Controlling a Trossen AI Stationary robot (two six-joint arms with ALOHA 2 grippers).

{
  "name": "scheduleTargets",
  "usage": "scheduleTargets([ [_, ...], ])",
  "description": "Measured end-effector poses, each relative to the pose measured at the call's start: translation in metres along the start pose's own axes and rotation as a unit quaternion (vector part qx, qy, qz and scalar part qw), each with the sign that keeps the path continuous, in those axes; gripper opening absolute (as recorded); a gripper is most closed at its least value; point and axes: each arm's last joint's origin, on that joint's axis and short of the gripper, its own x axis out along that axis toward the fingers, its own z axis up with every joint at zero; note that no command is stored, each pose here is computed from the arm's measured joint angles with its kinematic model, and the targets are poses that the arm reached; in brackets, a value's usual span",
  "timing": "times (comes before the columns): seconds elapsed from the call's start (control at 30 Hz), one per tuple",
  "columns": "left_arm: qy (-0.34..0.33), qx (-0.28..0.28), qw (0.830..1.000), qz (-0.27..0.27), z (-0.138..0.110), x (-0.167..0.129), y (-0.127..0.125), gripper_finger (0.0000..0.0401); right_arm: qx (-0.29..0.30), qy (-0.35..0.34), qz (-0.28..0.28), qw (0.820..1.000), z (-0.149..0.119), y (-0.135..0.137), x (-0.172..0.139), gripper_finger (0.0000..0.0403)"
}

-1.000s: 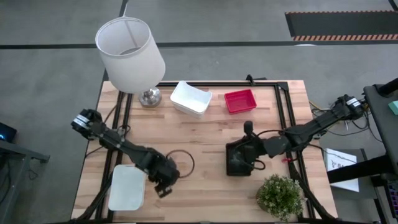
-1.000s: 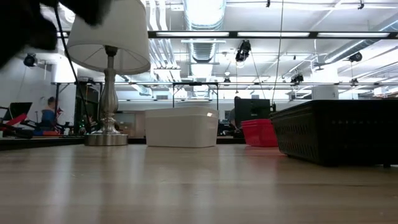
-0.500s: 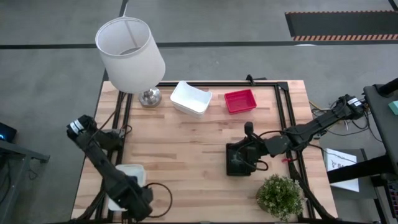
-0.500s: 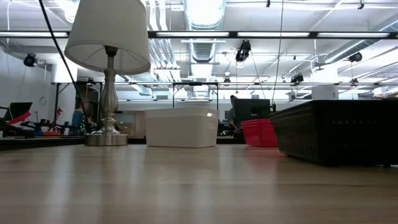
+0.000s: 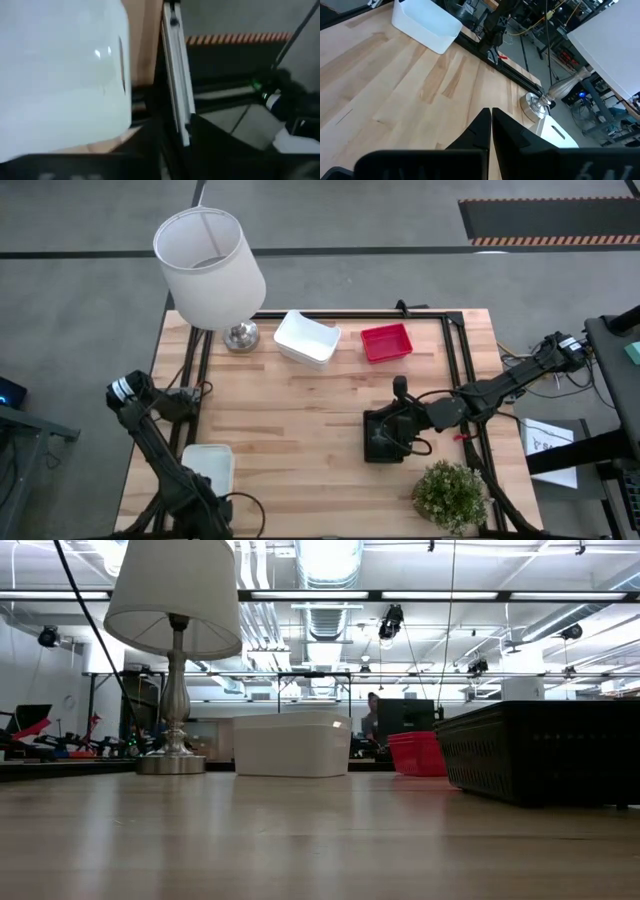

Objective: Stack baskets by color
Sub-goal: Stack the bottom white bin on top of the top white bin

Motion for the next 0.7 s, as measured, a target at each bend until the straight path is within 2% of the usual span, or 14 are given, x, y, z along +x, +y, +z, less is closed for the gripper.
scheduleTargets([
  [0.07, 0.014, 0.003, 1.000, 0.005, 0.002, 0.006, 0.002, 0.0035, 0.000, 0.000, 0.000, 1.000, 0.000, 0.000, 0.000, 0.0008],
  [0.13, 0.019, -0.005, 1.000, 0.017, 0.005, 0.013, 0.006, 0.0011, 0.000, 0.000, 0.000, 1.000, 0.000, 0.000, 0.000, 0.0008],
  [0.27, 0.026, -0.029, 0.998, 0.041, 0.011, 0.025, 0.016, 0.0007, -0.001, 0.000, 0.000, 1.000, 0.000, 0.000, 0.000, 0.0009],
  [0.43, 0.026, -0.026, 0.998, 0.044, 0.026, 0.026, 0.024, 0.0001, 0.000, 0.000, 0.000, 1.000, 0.000, 0.000, 0.000, 0.0009],
  [0.5, 0.001, -0.031, 0.998, 0.052, 0.036, 0.021, 0.030, 0.0001, 0.000, 0.000, 0.000, 1.000, 0.000, 0.000, 0.000, 0.0009],
  [0.57, -0.052, -0.048, 0.995, 0.071, 0.047, 0.010, 0.038, 0.0001, 0.000, 0.000, 0.000, 1.000, 0.000, 0.000, 0.000, 0.0009],
  [0.7, -0.161, -0.076, 0.978, 0.107, 0.064, -0.018, 0.056, 0.0001, 0.001, -0.001, -0.001, 1.000, 0.000, 0.000, 0.000, 0.0009],
])
